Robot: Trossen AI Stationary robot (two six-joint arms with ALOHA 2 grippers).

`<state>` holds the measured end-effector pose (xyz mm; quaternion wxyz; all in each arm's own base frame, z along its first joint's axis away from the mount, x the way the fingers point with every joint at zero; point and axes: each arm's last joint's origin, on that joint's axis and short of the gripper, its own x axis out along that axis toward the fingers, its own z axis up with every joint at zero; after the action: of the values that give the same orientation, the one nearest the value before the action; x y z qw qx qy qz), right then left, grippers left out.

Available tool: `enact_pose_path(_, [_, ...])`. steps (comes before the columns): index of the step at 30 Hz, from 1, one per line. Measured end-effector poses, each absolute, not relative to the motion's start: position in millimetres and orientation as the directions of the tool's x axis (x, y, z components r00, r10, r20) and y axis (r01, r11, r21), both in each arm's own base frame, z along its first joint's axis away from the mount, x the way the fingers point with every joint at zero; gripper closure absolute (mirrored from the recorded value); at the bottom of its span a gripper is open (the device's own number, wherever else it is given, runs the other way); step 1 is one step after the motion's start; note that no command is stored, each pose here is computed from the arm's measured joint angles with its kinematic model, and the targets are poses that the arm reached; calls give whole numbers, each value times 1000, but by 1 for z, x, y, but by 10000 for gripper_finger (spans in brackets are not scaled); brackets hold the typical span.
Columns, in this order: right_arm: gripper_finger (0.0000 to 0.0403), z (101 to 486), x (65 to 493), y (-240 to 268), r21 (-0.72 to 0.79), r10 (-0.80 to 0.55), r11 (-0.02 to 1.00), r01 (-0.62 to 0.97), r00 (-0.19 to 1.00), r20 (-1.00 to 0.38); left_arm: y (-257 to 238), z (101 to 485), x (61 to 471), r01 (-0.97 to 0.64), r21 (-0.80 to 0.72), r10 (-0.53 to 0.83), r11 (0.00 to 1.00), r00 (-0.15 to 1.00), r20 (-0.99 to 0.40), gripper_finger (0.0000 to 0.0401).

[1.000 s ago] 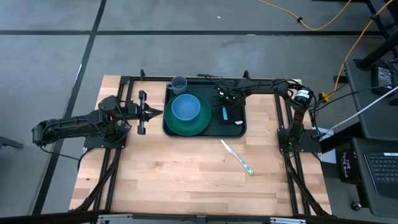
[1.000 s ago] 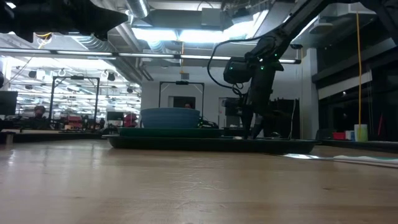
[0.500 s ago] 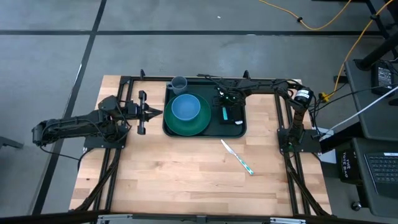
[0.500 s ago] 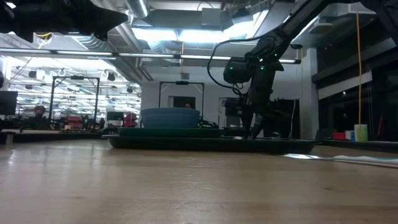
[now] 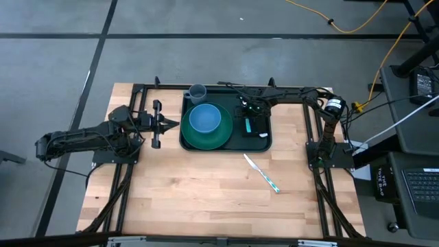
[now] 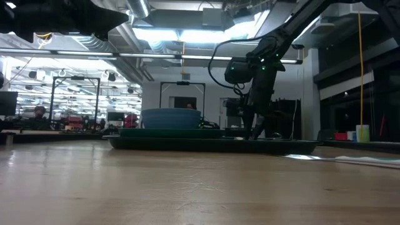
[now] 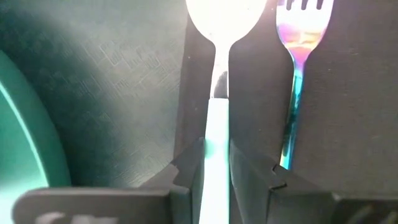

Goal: Set up tray
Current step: Put the light blue spoon on the black table napkin to the left of the blue fork

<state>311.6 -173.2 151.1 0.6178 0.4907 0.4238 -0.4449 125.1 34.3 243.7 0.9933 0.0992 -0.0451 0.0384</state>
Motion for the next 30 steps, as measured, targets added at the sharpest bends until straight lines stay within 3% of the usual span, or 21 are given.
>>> enact_pose_path(20, [321,151,312,-173,236,-118,155,959,255,-960,34,244,125,-85,194,67,977,993,97,396])
enact_pose_path(30, [258,152,312,-175,260,-102,169,951,280,-955,34,244,125,-85,194,67,977,993,98,396])
